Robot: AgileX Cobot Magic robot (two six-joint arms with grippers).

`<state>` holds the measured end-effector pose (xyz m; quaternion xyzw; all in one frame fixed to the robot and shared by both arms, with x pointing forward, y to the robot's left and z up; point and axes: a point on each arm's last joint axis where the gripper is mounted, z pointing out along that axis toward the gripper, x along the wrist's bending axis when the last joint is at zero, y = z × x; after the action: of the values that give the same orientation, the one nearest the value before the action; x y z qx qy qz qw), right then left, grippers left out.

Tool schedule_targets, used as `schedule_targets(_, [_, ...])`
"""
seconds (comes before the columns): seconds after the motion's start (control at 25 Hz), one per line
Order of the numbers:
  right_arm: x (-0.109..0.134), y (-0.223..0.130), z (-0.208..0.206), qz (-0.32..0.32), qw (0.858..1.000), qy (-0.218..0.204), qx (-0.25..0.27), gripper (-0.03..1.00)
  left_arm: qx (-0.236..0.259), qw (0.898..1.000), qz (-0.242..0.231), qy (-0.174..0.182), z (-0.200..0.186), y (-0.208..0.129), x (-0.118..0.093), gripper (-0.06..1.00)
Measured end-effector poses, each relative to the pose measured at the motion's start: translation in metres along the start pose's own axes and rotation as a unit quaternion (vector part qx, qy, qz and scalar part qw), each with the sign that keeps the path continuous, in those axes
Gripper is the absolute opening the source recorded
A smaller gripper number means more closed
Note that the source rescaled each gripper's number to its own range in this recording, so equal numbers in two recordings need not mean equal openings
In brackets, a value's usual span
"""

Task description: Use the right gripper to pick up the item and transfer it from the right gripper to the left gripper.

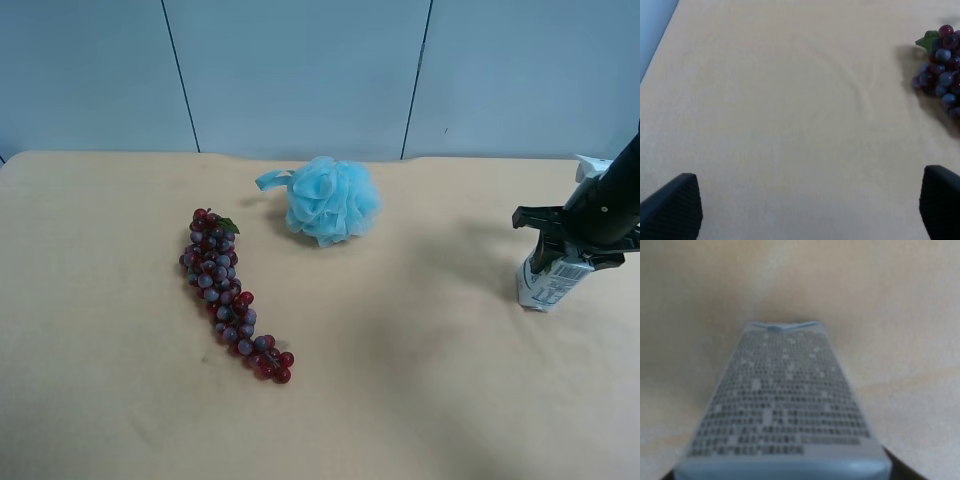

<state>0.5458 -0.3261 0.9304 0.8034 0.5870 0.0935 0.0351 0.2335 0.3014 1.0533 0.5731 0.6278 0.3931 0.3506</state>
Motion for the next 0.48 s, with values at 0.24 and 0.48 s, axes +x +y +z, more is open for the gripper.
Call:
schedule_targets(0.24, [0.0000, -0.0003, 0.0000, 0.000, 1.000, 0.000, 0.001, 0.00, 0.000, 1.000, 0.000, 0.000, 0.0000, 0.0000, 0.0000, 0.89])
schedule_targets(0.48, [0.0000, -0.0035, -0.0029, -0.013, 1.000, 0.000, 0.016, 0.00, 0.000, 1.000, 0.000, 0.000, 0.0000, 0.0000, 0.0000, 0.89])
